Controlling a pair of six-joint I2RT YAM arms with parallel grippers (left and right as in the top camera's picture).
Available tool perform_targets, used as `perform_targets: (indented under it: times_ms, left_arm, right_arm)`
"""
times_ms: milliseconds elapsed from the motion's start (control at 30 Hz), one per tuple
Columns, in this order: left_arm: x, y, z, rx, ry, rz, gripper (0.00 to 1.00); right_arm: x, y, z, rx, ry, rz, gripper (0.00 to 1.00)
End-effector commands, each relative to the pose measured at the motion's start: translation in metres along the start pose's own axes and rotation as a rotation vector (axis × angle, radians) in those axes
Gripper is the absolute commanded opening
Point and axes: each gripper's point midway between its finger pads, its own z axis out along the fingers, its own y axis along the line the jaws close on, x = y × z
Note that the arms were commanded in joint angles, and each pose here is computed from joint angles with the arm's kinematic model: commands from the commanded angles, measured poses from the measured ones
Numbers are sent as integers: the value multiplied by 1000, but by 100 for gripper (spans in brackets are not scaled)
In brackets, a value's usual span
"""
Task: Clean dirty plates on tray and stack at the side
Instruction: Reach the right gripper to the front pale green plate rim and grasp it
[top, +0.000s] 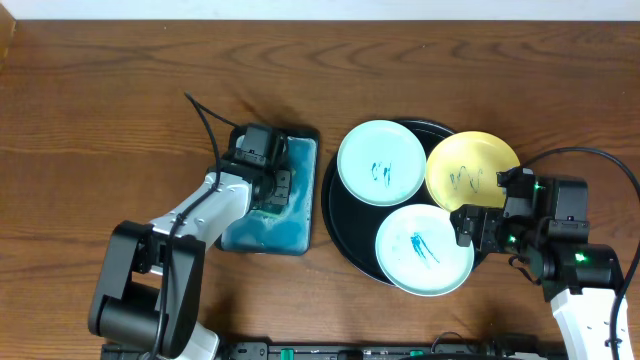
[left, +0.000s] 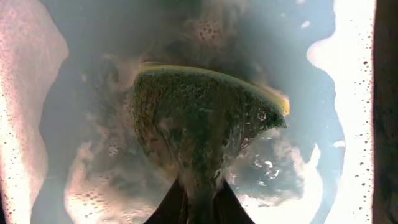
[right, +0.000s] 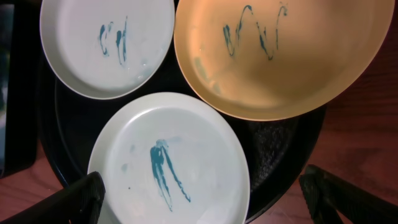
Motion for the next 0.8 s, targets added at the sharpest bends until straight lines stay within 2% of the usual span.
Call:
perform_targets:
  times_ms: [0,400,567,767]
  left_arm:
    - [15,-1,11,8,63,-5,8]
    - [18,-1,11,7,75,-5,8]
    - [18,-1,11,7,74,-5,8]
    - [18,-1,11,7,75,-6,8]
  right_arm:
    - [-7,6,-4,-15,-17,-6,99]
    - [4,3,-1,-5,32,3,99]
    - [17,-3,11,10,95,21,91]
    - [31,-10,29,21,198,49,67]
